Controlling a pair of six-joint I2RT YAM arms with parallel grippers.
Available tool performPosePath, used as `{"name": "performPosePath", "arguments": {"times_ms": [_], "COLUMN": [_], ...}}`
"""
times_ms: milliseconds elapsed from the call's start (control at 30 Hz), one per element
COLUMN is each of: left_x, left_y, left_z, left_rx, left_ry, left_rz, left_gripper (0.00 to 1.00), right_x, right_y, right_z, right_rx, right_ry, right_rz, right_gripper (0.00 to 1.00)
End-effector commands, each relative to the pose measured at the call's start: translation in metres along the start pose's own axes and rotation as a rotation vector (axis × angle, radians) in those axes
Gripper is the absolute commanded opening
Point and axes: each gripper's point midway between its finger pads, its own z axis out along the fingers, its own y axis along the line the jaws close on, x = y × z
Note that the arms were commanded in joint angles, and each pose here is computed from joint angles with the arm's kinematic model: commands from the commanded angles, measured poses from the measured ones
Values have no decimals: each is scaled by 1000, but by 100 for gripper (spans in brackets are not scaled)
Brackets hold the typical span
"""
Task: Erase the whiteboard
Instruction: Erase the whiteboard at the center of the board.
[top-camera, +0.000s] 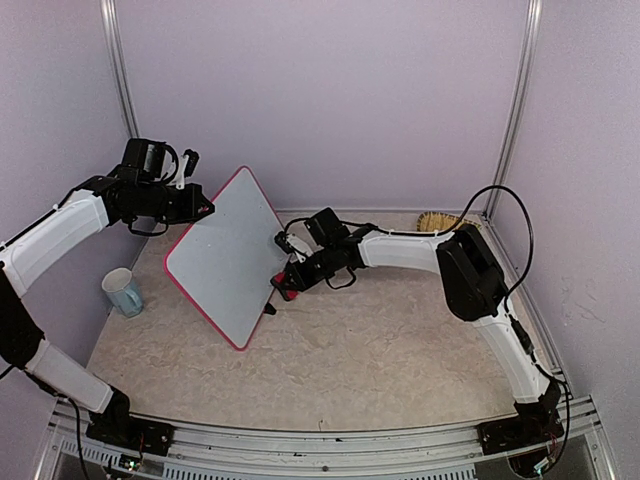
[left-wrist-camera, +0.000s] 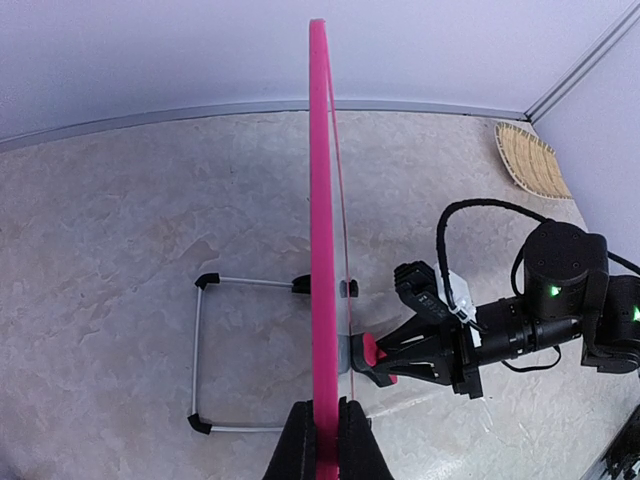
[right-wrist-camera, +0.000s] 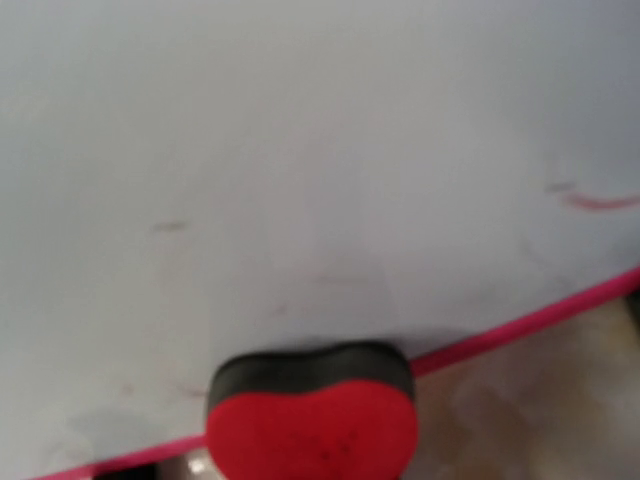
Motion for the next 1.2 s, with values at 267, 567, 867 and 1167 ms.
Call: {"name": "performPosePath", "arguments": {"times_ms": [267, 567, 867, 1167], "left_x": [23, 24, 25, 24], "left_y": [-12, -12, -12, -12], "left_z": [9, 8, 8, 7], "left_rx": [47, 50, 48, 49], "left_ry": [78, 77, 78, 73], "left_rz": [36, 35, 36, 38], "left_gripper": [0, 0, 0, 0], "right_x": [26, -10, -55, -80], "right_y": [54, 63, 51, 50], "right_z": [10, -7, -21, -40], "right_rx": [-50, 0, 110, 136], "right_ry": [133, 7, -131, -241], "right_rz": [-166, -255, -275, -271], "right_gripper": [8, 8, 8, 8]}}
